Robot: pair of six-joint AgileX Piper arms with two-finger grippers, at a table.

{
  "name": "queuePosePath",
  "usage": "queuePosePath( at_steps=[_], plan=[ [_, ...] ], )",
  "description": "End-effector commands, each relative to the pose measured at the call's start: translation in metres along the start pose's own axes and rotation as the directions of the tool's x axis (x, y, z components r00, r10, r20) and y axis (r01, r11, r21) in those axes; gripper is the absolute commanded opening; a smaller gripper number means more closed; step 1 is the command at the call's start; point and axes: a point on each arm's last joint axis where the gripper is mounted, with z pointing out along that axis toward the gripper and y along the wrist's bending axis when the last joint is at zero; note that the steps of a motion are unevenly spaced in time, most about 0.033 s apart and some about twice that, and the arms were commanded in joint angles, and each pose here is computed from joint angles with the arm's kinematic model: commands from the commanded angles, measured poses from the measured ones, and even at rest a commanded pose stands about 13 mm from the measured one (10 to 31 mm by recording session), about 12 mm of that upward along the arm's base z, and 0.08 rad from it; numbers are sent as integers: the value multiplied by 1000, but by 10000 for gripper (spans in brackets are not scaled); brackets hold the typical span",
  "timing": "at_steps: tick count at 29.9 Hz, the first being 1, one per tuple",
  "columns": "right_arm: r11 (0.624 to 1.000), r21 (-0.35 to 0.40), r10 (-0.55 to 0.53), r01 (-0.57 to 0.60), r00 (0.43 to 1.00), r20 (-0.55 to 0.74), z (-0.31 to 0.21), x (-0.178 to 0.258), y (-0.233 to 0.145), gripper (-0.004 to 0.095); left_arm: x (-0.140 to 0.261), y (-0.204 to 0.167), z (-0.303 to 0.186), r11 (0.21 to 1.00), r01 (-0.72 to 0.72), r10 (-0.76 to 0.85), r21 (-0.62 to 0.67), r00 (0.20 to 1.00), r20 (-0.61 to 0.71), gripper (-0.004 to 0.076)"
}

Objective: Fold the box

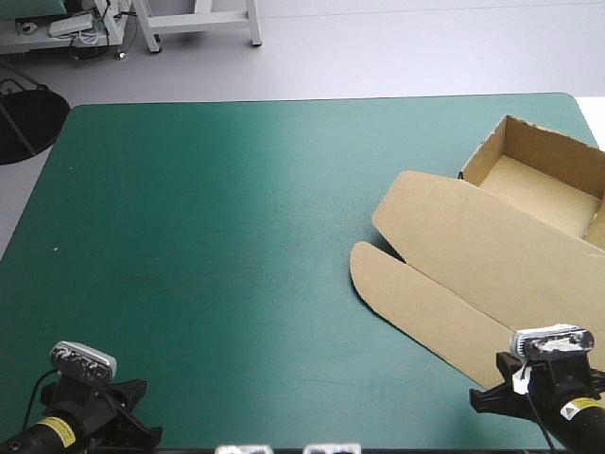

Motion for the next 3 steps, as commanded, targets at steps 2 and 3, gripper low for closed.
queuePosePath(
  at_steps=[2, 3],
  plan=[
    [1000, 3, 5, -5, 997, 73, -4, -11, 0, -13, -10, -2, -4, 1000, 7, -8, 15, 998, 60, -9],
    [1000, 3, 5, -5, 997, 73, -4, -11, 0, -13, -10, -2, -4, 1000, 7, -8, 15, 998, 60, -9]
  ],
)
